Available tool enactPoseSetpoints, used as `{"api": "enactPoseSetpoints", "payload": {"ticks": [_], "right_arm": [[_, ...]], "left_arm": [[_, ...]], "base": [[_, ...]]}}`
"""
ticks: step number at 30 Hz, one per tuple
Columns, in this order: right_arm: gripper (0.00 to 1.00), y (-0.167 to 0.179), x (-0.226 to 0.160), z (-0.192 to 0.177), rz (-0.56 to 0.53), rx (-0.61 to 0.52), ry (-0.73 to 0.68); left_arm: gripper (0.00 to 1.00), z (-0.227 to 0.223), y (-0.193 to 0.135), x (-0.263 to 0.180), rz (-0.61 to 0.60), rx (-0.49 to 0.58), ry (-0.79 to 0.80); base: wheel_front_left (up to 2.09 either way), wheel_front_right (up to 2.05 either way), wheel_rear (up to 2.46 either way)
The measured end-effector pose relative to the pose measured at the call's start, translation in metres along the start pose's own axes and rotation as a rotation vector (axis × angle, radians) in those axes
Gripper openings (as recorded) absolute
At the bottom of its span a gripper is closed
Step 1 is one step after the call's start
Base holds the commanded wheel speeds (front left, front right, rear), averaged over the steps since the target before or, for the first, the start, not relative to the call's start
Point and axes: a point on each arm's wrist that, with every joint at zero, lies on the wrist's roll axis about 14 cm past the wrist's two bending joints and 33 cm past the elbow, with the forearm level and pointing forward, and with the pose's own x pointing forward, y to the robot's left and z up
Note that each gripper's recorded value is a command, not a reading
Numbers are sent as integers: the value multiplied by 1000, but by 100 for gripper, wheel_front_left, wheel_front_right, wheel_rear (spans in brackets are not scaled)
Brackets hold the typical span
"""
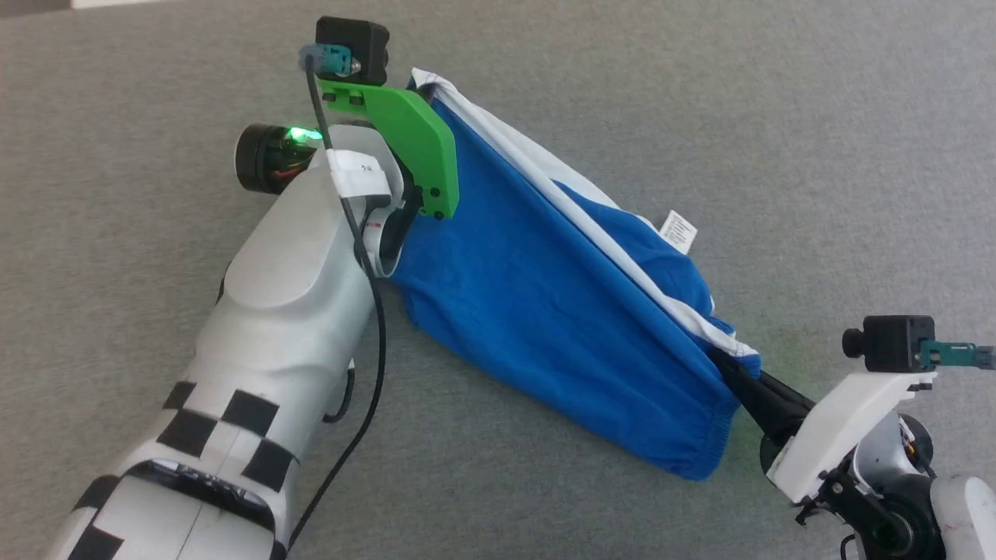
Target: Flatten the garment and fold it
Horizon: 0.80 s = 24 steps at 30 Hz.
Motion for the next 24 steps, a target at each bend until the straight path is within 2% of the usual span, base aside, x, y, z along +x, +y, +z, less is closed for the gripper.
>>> {"api": "enactPoseSetpoints", "payload": {"ticks": [9, 10, 11, 18, 24], "right_arm": [[0, -9, 6, -9, -23, 32, 23], [37, -9, 7, -9, -22, 37, 21], [100, -9, 7, -10, -22, 42, 20], [100, -8, 2, -3, -15, 31, -12], [100, -16, -18, 9, -49, 16, -80]], "left_arm": [[0, -36, -4, 31, -20, -2, 96], [9, -38, -4, 33, -22, -5, 98], [100, -39, -4, 35, -21, -8, 102], [100, -34, -7, 32, -26, -18, 97], [100, -4, -3, 17, -6, 11, 10]], "base": [[0, 0, 0], [0, 0, 0], [0, 0, 0], [0, 0, 0], [0, 0, 0]]}}
